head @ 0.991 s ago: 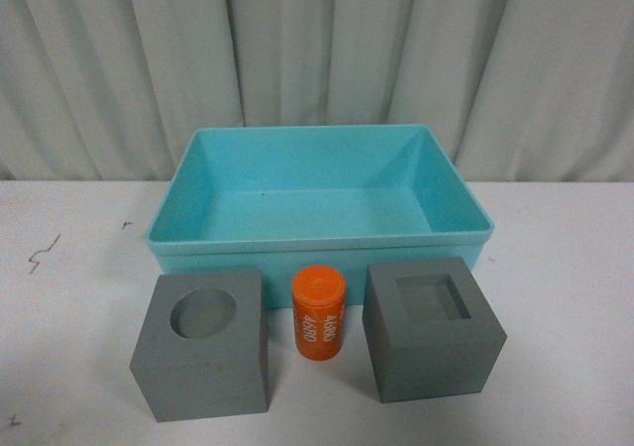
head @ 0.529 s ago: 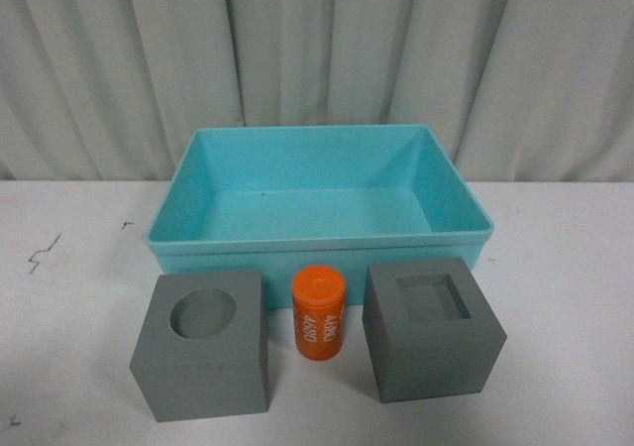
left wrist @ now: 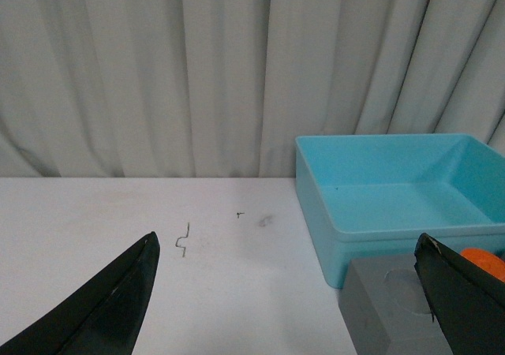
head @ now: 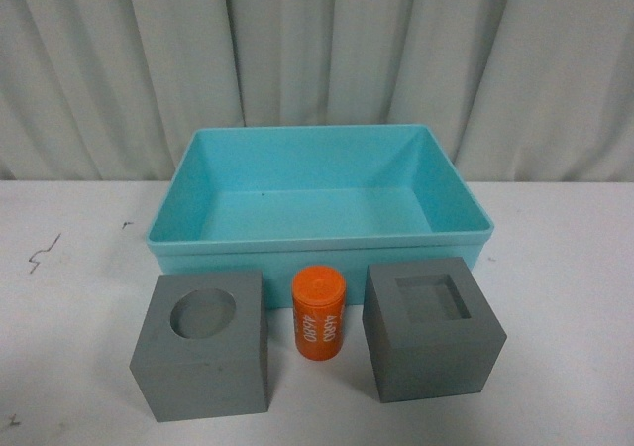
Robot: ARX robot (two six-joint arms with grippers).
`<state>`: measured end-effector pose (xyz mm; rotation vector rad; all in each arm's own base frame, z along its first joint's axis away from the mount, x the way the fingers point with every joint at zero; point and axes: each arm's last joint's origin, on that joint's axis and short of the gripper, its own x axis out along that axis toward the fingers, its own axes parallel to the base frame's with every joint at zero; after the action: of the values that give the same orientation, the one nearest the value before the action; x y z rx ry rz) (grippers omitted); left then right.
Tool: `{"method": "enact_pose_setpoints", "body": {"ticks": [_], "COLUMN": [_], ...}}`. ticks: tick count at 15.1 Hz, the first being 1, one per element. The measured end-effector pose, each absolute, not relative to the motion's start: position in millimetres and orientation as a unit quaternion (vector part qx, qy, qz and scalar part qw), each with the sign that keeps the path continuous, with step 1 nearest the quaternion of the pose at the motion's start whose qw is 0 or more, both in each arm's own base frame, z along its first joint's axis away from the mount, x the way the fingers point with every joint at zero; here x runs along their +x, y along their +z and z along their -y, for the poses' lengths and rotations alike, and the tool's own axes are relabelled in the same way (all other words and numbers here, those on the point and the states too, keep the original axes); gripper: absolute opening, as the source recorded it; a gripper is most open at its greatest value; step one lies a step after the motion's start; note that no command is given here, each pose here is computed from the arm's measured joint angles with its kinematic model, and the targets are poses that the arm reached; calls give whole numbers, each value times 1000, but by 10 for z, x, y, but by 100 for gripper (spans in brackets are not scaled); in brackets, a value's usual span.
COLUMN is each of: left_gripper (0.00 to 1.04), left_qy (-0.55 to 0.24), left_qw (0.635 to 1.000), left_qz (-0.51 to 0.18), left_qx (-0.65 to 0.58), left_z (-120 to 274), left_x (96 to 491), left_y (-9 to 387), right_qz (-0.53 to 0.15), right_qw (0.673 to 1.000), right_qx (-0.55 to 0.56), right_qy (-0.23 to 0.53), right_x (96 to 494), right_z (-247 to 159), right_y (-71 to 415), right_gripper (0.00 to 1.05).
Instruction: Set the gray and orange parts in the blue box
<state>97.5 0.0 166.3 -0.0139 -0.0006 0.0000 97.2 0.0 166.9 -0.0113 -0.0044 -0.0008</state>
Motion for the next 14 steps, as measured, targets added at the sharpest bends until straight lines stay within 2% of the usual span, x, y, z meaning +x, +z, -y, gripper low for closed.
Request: {"method": "enact_pose_setpoints", "body": {"ticks": [14], "left_gripper": [98], "left_qy": [0], "left_qw": [1000], "left_qz": [0], "left_qx": [-7], "left_z": [0], "left_x": [975], "left_y": [1663], "right_qz": [2], "right_qw": [1000], "right_qx": [-5], "right_qy": [0], "right_x": [972], "right_z": [0], "right_y": [1669], "right_gripper": [98]}}
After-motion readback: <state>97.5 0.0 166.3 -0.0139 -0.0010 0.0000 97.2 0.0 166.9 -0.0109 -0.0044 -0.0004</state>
